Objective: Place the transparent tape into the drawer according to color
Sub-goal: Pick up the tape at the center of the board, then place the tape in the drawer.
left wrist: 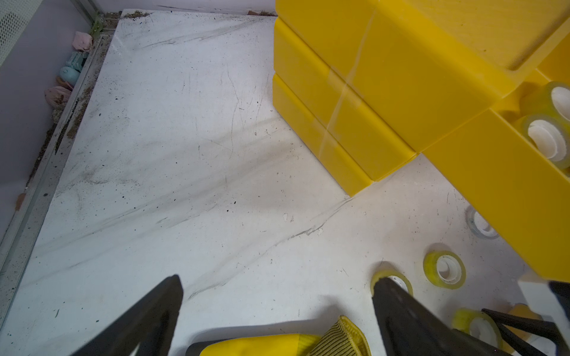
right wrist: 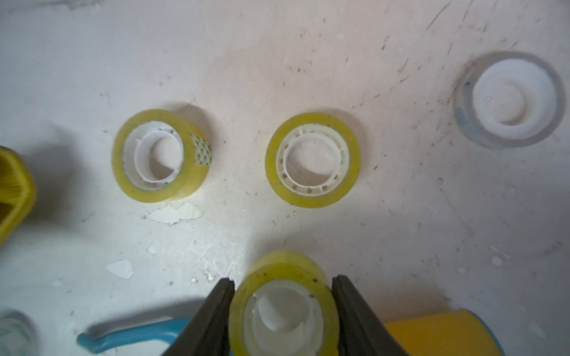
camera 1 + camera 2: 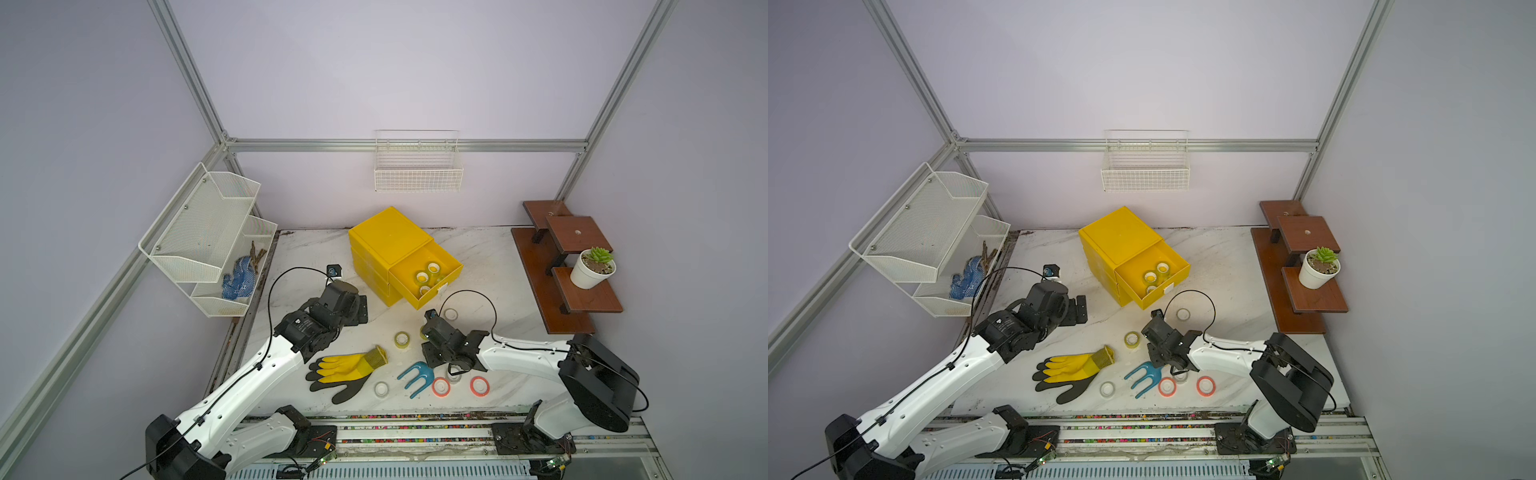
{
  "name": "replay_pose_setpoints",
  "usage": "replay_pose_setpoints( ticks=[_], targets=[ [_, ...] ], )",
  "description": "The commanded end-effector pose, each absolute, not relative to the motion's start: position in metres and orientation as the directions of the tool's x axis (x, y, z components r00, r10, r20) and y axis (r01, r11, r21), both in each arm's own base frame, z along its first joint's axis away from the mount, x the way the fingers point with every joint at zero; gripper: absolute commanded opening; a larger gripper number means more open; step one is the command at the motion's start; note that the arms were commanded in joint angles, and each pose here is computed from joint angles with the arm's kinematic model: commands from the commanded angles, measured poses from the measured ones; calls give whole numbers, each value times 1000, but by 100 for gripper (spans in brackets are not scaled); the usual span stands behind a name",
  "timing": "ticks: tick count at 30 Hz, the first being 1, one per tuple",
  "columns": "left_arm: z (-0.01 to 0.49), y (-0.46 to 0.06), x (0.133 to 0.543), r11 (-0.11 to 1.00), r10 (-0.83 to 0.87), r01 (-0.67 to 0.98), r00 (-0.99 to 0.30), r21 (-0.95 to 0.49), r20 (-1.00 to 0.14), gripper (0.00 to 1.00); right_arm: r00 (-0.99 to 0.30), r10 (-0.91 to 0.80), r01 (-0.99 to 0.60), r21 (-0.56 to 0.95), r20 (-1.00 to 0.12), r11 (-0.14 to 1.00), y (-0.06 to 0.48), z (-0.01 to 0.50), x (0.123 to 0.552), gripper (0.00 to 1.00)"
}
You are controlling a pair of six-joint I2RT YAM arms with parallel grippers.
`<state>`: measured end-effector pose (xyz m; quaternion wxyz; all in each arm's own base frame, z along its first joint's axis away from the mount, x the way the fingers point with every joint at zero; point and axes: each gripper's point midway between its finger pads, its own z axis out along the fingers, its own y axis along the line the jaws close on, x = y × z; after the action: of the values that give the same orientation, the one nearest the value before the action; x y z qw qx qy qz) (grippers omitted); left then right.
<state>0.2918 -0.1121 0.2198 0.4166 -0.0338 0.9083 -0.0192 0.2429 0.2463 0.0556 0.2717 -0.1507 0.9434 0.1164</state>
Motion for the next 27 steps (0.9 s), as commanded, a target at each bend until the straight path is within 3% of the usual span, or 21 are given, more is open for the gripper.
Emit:
replay_pose_setpoints(
  ticks=[1,8,13,19,27],
  targets=[
    [223,-113,297,993,-115,-62,-638,-97,-762,100,-743,-179,-418,238,-645,877,264,95,245,48],
    [218,-113,297,993,-117,-69,-648,-95,-752,100,-658,-177,-629,404,-732,664,289,158,217,47],
    [216,-110,298,992,-130,-88,-649,-95,-750,100,-595,-136,-708,437,-792,555,300,210,206,47],
    [216,-110,297,991,-131,-86,-650,-98,-749,100,-487,-46,-671,340,-872,659,285,277,242,47],
    [218,-111,296,992,-128,-76,-648,-104,-750,100,-475,2,-433,235,-880,870,250,312,337,47]
  ],
)
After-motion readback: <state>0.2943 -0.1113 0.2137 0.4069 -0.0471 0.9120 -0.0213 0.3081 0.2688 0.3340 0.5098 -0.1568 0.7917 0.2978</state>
